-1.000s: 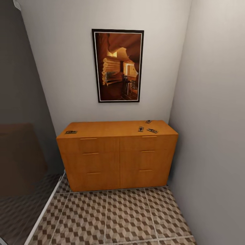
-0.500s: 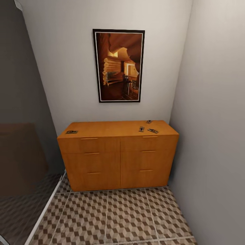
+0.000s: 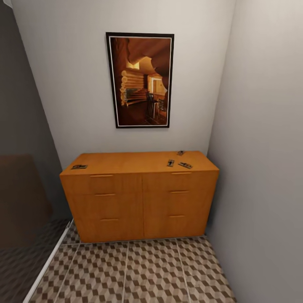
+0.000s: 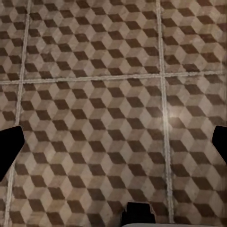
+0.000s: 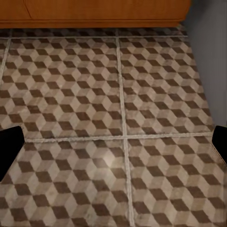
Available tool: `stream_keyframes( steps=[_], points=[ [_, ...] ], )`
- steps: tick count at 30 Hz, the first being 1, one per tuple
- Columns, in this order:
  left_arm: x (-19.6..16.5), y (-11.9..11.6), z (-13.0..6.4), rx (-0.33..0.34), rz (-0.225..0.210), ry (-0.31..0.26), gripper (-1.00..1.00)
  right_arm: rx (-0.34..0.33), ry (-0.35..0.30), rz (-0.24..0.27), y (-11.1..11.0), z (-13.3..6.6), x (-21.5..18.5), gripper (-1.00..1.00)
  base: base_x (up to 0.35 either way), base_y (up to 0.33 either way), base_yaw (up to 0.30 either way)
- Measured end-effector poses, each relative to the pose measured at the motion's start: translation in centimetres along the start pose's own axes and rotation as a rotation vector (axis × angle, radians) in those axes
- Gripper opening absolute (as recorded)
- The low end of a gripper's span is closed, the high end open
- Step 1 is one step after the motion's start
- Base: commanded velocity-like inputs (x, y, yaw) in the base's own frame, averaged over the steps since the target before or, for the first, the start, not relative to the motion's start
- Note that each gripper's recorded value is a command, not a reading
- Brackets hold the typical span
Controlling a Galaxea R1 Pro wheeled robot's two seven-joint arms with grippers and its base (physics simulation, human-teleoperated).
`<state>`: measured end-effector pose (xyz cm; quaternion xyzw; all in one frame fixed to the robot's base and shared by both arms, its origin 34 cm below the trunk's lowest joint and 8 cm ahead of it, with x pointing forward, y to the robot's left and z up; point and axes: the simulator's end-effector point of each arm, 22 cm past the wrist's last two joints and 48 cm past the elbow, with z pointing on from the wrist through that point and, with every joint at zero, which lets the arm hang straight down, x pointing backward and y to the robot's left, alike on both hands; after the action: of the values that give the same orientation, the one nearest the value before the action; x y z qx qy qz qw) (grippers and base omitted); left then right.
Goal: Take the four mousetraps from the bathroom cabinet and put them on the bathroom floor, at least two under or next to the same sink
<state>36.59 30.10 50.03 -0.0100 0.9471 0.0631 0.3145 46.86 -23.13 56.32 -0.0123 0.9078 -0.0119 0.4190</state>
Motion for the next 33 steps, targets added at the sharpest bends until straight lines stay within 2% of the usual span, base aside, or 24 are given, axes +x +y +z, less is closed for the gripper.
stream_keyframes(
  steps=[8, 21, 27, 33],
  points=[
    [0.0, 0.0, 0.0, 0.0, 0.0, 0.0, 1.0, 0.001, 0.0, -0.001, -0.1, 0.0, 0.0, 1.0, 0.229, -0.124, 0.0],
    [0.0, 0.0, 0.0, -0.001, -0.001, -0.001, 1.0, 0.001, 0.001, -0.001, -0.1, 0.0, 0.0, 1.0, 0.17, -0.02, 0.0],
    [0.0, 0.0, 0.0, -0.002, -0.002, -0.001, 1.0, 0.001, 0.007, -0.002, -0.2, 0.0, 0.3, 1.0, 0.102, 0.059, 0.0],
    [0.0, 0.0, 0.0, -0.002, -0.002, -0.001, 1.0, 0.001, 0.021, -0.003, -0.1, -0.1, 1.0, 1.0, 0.058, 0.209, 0.0]
  ],
)
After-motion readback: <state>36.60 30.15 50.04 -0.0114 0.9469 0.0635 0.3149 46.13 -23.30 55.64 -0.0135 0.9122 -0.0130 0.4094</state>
